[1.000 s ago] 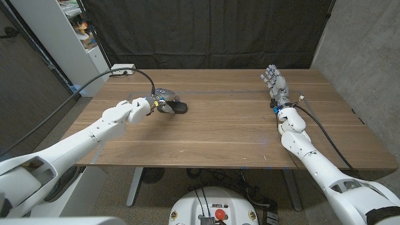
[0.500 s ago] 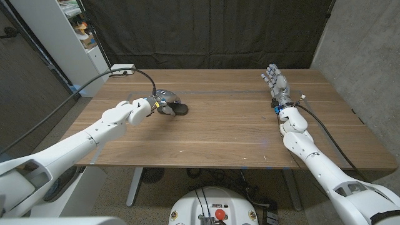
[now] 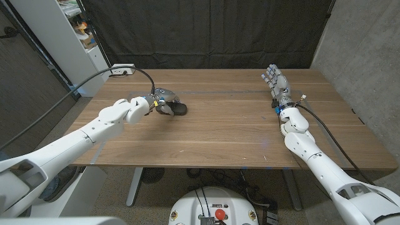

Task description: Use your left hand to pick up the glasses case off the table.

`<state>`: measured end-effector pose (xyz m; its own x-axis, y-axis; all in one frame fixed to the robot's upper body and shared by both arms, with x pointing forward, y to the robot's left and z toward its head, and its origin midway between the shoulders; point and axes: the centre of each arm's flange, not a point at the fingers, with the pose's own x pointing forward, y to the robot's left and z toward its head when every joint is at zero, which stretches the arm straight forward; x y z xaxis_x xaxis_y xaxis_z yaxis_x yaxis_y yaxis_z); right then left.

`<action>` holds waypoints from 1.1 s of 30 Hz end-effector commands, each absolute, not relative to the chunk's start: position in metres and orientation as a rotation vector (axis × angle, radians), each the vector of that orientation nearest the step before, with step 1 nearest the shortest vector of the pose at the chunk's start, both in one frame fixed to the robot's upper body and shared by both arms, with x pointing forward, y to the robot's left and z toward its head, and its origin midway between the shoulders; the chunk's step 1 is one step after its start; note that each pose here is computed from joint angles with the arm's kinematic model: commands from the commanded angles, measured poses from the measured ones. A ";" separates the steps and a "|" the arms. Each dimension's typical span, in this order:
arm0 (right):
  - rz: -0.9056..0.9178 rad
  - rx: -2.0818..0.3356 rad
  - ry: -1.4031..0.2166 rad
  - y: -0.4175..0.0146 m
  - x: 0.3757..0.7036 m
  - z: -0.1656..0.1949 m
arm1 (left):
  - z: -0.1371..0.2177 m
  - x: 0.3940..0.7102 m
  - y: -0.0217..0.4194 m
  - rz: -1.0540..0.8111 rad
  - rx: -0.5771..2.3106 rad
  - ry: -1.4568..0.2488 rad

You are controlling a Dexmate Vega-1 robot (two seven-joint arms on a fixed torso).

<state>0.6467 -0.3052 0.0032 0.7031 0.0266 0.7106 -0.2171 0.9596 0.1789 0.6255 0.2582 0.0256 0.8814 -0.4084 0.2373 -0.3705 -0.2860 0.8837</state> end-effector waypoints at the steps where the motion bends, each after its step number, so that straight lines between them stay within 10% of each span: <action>1: 0.131 0.250 -0.779 -0.307 0.645 0.000 | 0.049 0.619 0.260 0.002 1.912 -0.615; 33: 0.130 0.239 -0.789 -0.302 0.636 0.004 | 0.093 0.593 0.265 0.060 1.906 -0.716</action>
<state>0.6394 -0.3046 0.0025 0.7000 0.0311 0.7134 -0.2074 0.9648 0.1614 0.6032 0.2633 0.0774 0.8416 -0.4370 0.3175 -0.4651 -0.2872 0.8374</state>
